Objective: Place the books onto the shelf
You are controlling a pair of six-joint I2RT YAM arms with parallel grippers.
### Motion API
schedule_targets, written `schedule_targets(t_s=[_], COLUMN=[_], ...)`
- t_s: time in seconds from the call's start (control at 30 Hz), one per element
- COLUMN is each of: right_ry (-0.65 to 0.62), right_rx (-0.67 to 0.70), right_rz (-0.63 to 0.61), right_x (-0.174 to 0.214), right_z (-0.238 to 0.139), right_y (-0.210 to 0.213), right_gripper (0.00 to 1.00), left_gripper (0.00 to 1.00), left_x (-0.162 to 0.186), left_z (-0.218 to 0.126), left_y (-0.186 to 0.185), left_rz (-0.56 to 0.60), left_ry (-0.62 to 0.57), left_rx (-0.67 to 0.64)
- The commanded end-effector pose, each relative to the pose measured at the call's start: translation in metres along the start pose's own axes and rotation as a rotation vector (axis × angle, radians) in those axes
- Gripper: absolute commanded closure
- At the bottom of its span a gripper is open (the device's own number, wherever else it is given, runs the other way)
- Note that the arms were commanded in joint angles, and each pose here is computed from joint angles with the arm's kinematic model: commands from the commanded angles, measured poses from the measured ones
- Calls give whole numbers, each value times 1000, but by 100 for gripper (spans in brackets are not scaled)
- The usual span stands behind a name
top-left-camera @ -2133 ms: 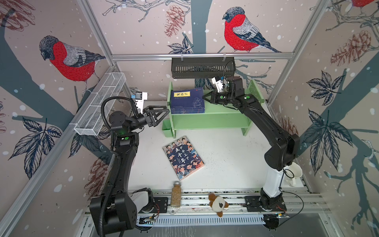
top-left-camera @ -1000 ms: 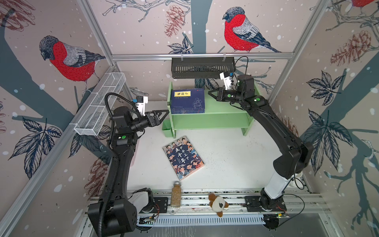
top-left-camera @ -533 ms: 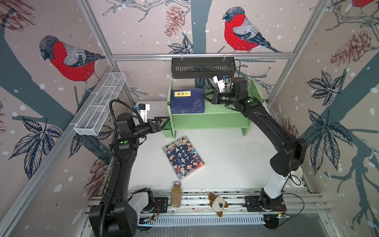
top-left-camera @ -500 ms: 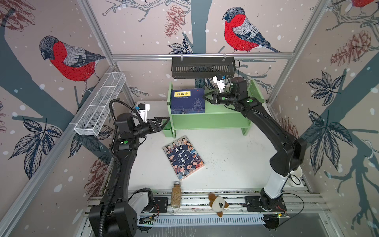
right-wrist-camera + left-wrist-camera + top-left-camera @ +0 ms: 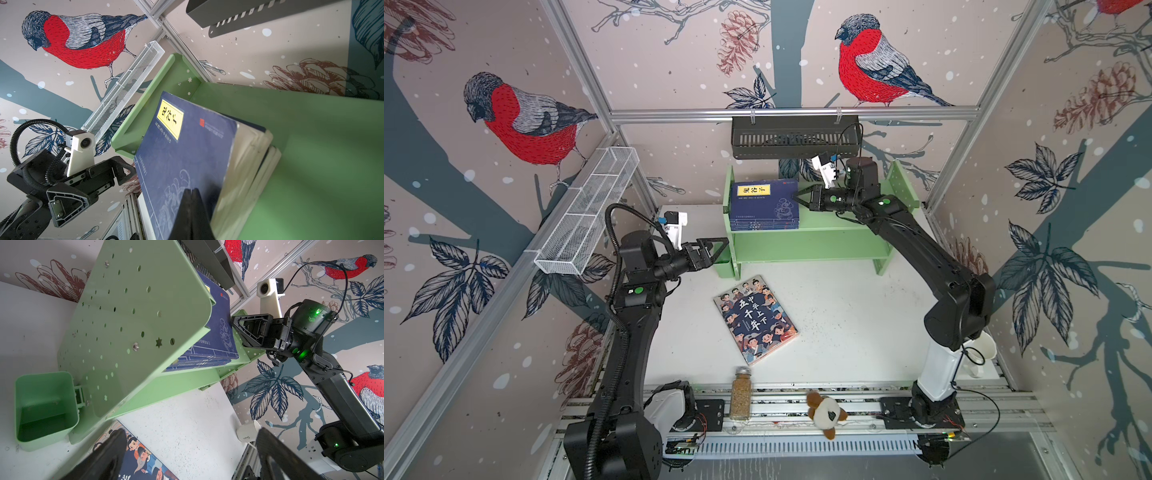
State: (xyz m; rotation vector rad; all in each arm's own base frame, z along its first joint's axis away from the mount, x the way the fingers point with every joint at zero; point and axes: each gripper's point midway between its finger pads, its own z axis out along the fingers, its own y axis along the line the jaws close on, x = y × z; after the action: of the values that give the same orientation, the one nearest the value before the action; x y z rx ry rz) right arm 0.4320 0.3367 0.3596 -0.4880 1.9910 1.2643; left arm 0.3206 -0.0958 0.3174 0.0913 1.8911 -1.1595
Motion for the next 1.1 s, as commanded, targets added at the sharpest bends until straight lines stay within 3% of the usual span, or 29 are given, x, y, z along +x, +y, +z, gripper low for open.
schedule_targets(t_s=[0.0, 1.07], right_ry=[-5, 13], right_rx=[-14, -16], right_rz=[-19, -4], right_x=[-3, -8], right_z=[0, 9], right_y=[2, -8], right_gripper=[97, 96], left_gripper=[3, 3], left_x=[-6, -3], left_z=[-1, -3], left_y=[-4, -7], left_rz=[31, 34], left_ry=[-21, -25], left_rx=[12, 20])
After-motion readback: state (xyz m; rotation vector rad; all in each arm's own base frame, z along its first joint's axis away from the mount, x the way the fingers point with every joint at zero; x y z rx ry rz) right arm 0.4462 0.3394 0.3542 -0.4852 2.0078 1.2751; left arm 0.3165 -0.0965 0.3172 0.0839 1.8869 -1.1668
